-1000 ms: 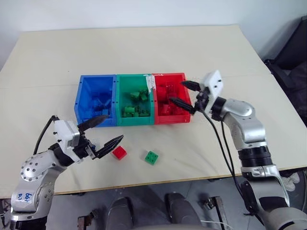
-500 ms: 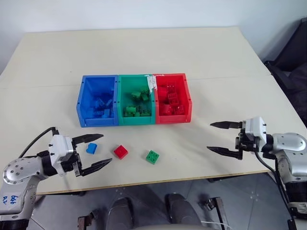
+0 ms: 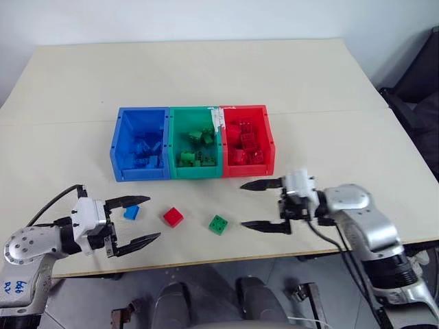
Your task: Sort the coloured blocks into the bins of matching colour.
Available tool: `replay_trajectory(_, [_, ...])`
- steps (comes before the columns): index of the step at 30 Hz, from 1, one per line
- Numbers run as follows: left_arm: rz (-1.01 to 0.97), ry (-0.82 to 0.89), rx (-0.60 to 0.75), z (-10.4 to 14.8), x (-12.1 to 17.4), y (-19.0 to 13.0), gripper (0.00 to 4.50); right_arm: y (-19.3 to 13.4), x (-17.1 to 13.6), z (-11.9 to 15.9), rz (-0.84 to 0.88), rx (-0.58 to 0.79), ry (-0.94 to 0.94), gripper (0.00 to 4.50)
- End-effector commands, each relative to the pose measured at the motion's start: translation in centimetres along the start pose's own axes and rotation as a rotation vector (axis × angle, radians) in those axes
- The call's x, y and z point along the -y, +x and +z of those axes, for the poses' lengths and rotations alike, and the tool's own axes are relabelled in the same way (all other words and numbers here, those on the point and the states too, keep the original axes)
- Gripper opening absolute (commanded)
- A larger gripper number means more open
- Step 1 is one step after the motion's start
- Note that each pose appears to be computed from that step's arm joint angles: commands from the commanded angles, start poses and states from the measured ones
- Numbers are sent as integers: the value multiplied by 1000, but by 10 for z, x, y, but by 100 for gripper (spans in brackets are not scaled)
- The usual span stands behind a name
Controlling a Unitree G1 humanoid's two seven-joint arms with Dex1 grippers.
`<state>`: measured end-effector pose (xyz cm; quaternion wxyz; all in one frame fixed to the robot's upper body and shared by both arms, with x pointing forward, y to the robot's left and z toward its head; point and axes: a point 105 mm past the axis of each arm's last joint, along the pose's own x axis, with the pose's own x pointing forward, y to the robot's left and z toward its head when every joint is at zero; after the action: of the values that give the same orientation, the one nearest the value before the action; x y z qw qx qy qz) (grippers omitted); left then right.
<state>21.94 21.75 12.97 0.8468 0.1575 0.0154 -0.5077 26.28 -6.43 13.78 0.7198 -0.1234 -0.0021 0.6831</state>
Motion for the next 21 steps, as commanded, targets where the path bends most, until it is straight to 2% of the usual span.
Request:
replay_trajectory(1, [7, 16, 11, 7, 9, -7, 450, 21, 0, -14, -22, -90, -2, 443])
replay_trajectory(5, [-14, -18, -14, 3, 21, -13, 450, 31, 0, -35, -35, -180, 9, 443])
replay_trajectory(10, [-19, -30, -18, 4, 23, -15, 450, 36, -10, -45, 1, -210, 1, 443])
replay_trajectory(13, [-28, -32, -15, 5, 23, -13, 450, 38, -7, -44, -25, -191, -5, 388])
replay_trajectory(20, [-22, -28, 5, 8, 19, -8, 450, 36, 2, -34, -65, -155, -45, 153])
replay_trajectory(21, [-15, -27, 14, 9, 18, -7, 450, 35, 4, -31, -69, -144, -52, 140])
